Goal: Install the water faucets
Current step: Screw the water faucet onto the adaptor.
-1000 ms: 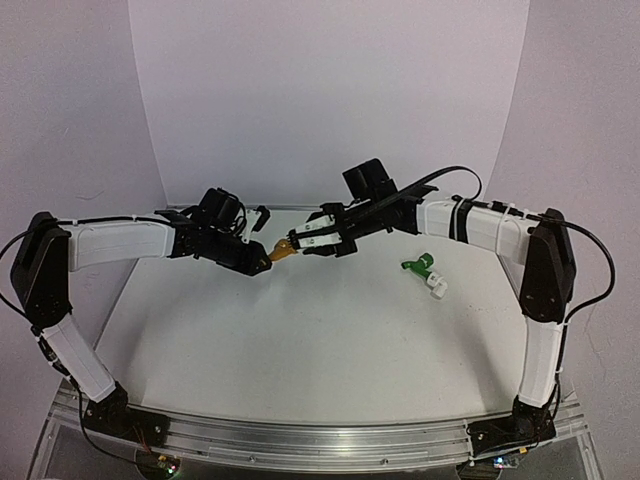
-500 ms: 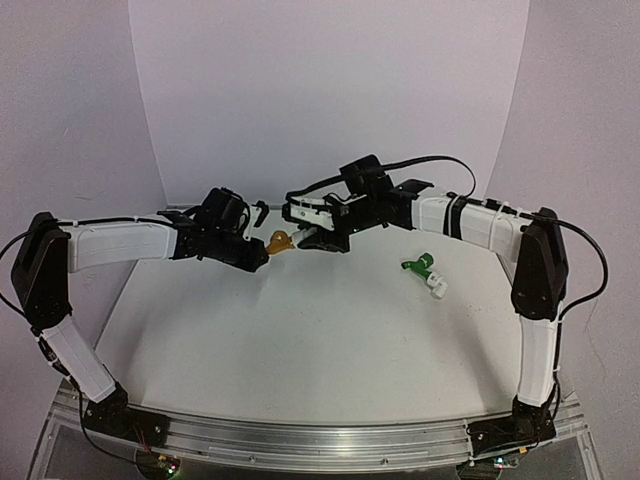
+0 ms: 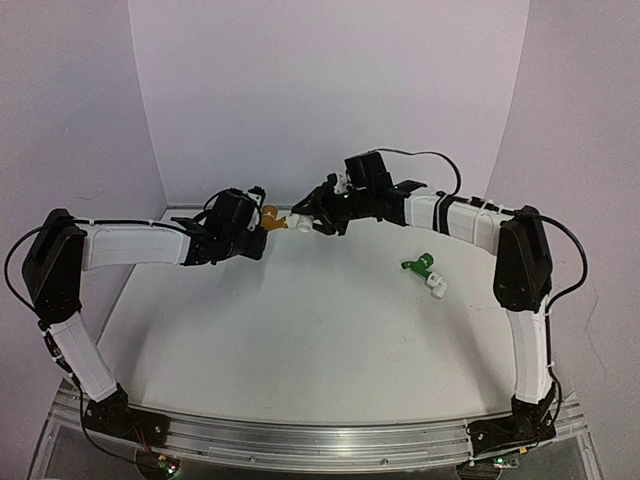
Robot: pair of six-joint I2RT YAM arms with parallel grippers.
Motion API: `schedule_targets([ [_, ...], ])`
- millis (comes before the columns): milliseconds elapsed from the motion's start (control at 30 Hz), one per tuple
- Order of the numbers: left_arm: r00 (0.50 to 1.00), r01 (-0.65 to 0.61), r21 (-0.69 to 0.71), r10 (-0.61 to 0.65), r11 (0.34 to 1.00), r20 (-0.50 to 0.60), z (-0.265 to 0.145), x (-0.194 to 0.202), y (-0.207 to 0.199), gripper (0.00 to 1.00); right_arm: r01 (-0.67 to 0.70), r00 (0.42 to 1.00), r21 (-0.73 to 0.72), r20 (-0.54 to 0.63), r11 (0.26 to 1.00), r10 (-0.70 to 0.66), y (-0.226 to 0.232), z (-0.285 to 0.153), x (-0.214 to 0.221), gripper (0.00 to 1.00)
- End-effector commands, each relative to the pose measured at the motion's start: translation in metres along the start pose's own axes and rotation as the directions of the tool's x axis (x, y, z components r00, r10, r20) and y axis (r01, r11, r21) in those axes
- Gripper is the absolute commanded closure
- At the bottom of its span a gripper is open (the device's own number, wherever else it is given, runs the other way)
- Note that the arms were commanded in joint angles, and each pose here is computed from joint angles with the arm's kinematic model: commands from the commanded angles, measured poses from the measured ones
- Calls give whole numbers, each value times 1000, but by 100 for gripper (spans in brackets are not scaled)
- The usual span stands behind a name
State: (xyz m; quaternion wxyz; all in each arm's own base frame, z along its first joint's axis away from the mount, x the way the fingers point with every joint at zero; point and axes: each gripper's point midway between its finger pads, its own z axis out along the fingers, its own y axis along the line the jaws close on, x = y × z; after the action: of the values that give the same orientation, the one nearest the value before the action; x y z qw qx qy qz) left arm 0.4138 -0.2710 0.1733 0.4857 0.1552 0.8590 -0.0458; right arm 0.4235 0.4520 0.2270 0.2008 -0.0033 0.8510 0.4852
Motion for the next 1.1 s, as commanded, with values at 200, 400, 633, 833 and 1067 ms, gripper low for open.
schedule_targets([
  [200, 971, 137, 6, -136, 991, 196, -20, -51, 1, 100, -315, 945, -127, 52, 941, 323, 24, -1, -15, 56],
  [400, 983, 125, 23, -127, 992, 134, -25, -24, 2, 100, 59, 998, -208, 38, 976, -52, 47, -40, -27, 10],
  [633, 995, 97, 117, -100, 988, 15, -29, -5, -11, 100, 753, 657, -113, 160, 648, -737, 66, -97, -14, 2],
  [833, 987, 150, 347, -119, 926, -109, -37, -2, -37, 100, 999, -37, -33, 149, -42, -988, 48, -116, 24, 2],
  [1067, 981, 157, 468, -83, 869, -176, -50, 2, -55, 100, 888, -443, -72, 129, -454, -887, 36, -100, 58, 2],
])
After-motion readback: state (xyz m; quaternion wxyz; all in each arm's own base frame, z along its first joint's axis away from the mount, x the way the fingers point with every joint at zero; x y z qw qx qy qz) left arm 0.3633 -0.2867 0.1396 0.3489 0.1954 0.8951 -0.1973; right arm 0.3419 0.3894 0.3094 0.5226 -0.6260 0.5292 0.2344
